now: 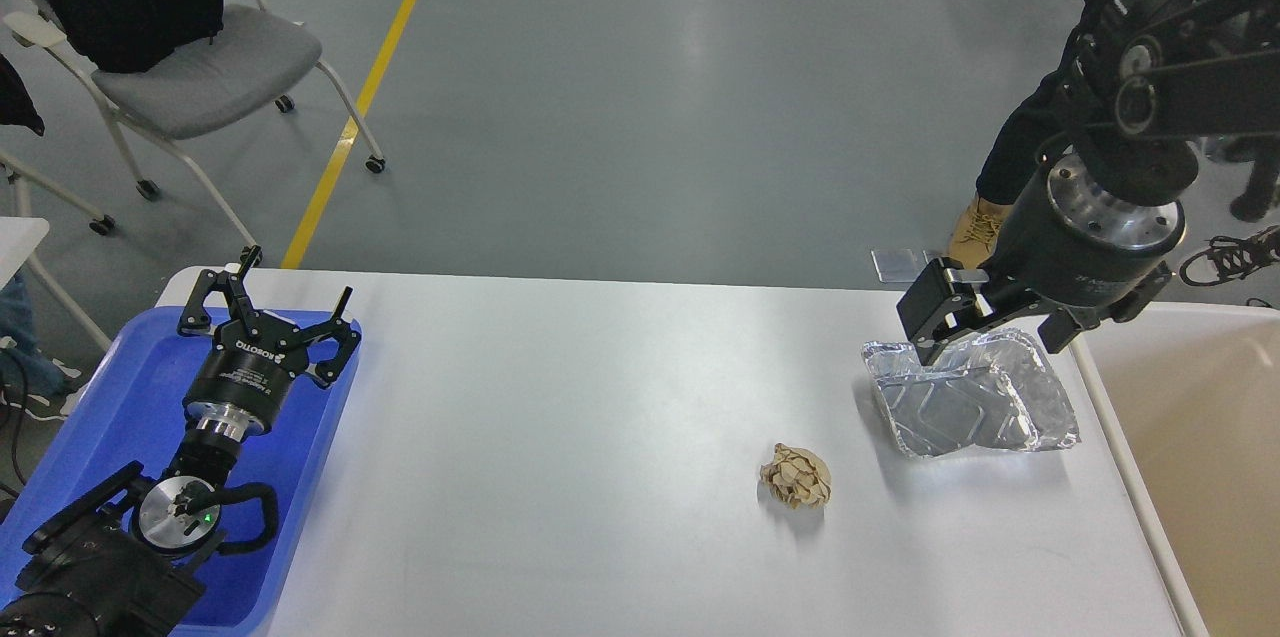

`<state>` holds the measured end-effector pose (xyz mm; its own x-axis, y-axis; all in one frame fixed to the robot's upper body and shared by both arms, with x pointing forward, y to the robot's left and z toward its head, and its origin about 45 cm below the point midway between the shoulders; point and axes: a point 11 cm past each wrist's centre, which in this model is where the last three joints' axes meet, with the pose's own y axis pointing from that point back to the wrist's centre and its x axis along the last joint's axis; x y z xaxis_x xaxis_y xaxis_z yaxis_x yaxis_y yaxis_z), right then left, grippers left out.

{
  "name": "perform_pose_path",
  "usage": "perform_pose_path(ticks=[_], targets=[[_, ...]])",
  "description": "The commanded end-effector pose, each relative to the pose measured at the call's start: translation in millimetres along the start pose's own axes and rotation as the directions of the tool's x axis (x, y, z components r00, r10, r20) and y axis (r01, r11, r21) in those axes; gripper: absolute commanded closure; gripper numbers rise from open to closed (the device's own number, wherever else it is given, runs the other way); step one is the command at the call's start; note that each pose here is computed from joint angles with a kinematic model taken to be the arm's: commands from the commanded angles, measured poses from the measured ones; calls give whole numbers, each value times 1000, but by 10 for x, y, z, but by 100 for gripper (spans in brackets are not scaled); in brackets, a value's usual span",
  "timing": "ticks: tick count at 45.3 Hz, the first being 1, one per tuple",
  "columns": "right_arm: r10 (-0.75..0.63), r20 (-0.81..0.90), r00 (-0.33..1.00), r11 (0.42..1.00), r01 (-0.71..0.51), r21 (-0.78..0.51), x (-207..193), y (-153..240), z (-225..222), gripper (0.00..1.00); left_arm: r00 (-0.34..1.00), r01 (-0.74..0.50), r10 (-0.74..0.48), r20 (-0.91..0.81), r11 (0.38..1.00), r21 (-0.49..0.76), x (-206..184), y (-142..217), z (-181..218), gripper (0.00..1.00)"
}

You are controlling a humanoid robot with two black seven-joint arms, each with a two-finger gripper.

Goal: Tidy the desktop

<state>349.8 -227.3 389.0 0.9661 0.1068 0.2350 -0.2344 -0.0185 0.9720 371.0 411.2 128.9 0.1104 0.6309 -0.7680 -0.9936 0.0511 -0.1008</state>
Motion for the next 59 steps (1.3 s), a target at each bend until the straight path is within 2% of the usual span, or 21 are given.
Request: perform_pose_path(ticks=[1,9,15,19,27,34,44,59], targets=[[40,10,999,999,-40,-32,215,-162,234,0,1000,-1,1,1,1000,1,1,1,-3,1],[89,45,995,993,-85,-77,412,-396,653,0,1000,1,-1,0,1000,1,0,1,-3,1],[158,-94,983,962,-175,-207,522,-623,1108,0,1000,-1,1,0,1000,0,1,1,0,1],[175,-147,974,949,-207,-239,524,-822,1325,0,1000,-1,1,1,1000,1,1,1,-3,1],[180,-142,973,951,-209,-230,439,-1165,1470,0,1000,0,0,0,1000,0,0,1,0,1],[220,-169,961,932,-258,-254,376,-1430,1657,0,1000,-1,1,1,1000,0,1,1,-1,1],[322,-121,939,906,-343,-249,314,-1860,1847,0,1000,-1,1,0,1000,-2,1,1,2,1],[331,-99,938,887,-345,-306,25,-2366,2094,0,1000,-1,1,0,1000,0,1,1,0,1]])
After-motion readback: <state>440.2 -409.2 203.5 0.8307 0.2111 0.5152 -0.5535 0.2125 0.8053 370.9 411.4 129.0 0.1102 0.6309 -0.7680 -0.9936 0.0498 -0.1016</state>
